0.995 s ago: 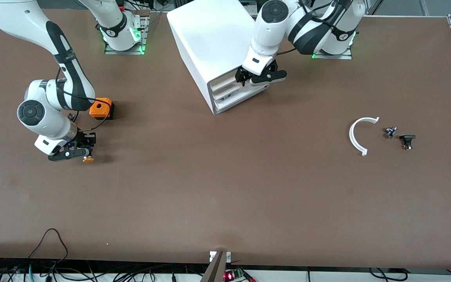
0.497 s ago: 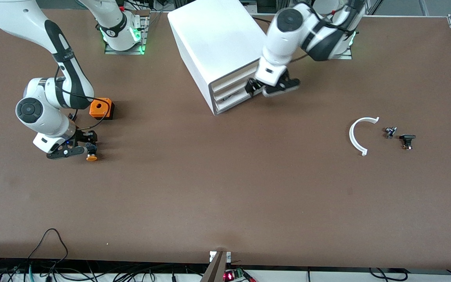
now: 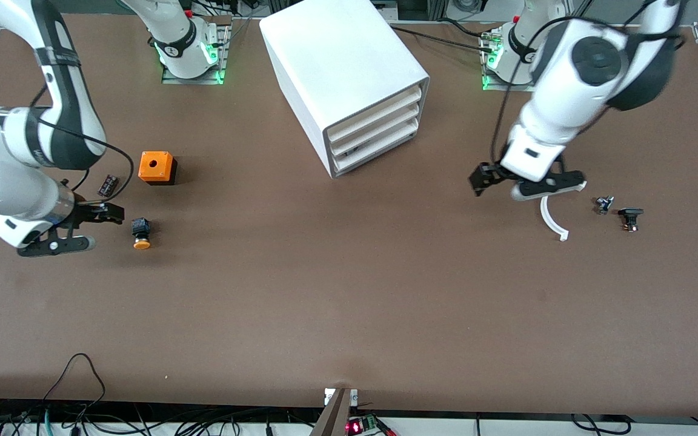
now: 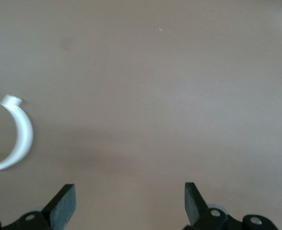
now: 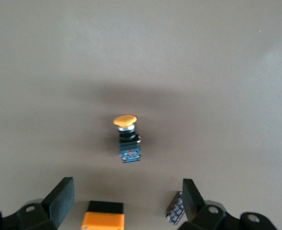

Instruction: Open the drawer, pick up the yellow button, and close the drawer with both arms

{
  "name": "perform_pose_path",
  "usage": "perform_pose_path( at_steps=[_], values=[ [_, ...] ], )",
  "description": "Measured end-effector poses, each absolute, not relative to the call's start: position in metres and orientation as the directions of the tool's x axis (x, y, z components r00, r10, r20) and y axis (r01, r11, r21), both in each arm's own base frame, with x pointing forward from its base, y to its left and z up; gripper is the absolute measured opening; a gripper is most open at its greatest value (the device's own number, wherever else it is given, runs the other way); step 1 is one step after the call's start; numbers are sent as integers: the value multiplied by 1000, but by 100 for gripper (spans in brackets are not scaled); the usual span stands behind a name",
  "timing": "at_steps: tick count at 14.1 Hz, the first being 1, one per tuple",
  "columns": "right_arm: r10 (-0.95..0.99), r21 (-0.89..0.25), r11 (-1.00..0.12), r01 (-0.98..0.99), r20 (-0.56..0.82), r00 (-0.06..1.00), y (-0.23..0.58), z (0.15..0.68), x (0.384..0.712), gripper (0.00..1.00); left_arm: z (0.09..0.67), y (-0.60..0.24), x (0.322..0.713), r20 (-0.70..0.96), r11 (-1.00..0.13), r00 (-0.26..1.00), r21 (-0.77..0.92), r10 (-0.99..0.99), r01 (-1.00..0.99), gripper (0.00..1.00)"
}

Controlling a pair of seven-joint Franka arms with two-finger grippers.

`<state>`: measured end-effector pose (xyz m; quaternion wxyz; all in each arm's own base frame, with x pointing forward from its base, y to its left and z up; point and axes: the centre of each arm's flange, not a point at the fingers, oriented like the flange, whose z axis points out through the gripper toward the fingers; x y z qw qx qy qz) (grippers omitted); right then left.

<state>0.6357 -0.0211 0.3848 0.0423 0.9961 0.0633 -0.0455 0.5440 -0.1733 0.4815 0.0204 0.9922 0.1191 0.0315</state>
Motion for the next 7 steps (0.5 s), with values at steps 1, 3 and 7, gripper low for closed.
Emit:
perform_pose_path(
  at_steps=[1,3,7],
  values=[
    [94,51,-994,98,-84,992,-18,402,641,100,507,-154,548,44,-975,974,31,221,220,100],
    [13,26,-1000,15,-63,998,-8,428,648,100,552,-118,549,37,-982,982,11,187,187,100],
    [-107,38,-994,-104,-82,991,34,483,648,100,595,-58,542,43,-989,988,-2,151,151,100]
  ],
)
